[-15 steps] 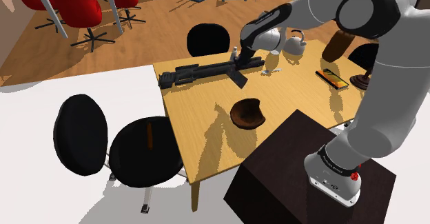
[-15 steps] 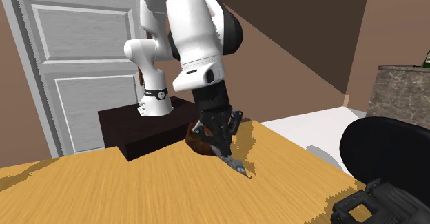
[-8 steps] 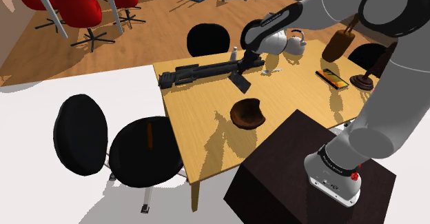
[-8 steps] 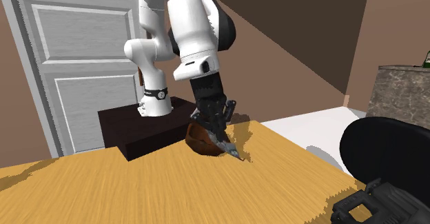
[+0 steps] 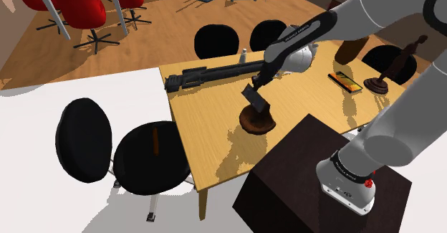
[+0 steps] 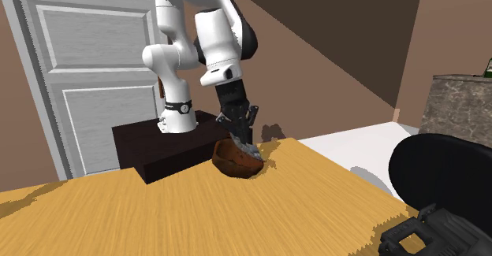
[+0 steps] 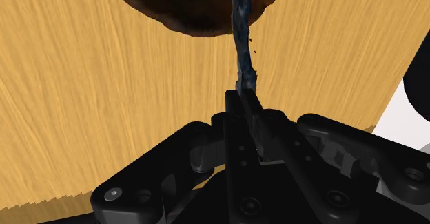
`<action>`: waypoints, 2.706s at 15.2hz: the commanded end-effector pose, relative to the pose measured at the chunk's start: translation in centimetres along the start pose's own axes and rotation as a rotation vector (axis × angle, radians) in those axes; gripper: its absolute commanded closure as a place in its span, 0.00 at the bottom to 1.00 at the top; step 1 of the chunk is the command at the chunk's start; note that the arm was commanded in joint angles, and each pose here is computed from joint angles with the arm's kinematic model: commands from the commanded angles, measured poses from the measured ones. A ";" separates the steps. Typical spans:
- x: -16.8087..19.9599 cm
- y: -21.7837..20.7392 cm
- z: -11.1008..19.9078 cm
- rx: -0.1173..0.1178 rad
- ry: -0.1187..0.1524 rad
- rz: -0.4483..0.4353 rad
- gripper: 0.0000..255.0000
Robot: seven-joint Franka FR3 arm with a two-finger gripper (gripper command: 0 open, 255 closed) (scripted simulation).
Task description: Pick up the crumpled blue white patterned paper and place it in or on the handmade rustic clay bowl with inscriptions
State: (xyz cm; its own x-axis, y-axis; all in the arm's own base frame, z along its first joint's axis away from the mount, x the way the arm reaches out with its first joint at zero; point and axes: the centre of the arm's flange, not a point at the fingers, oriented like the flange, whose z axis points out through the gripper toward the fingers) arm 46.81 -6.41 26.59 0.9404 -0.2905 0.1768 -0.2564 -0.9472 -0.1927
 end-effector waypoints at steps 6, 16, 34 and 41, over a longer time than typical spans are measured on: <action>-8.8 -2.0 -0.5 -0.001 0.001 0.000 1.00; -9.7 -1.0 4.6 -0.001 0.001 0.000 1.00; -9.8 -0.9 1.3 -0.001 0.001 0.000 0.00; -9.8 -0.9 0.3 -0.001 0.001 0.000 0.00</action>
State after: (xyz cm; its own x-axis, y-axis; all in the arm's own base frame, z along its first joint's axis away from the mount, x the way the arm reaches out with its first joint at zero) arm 37.87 -2.70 24.73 0.9401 -0.2910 0.1775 -0.2568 -0.9471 -0.1924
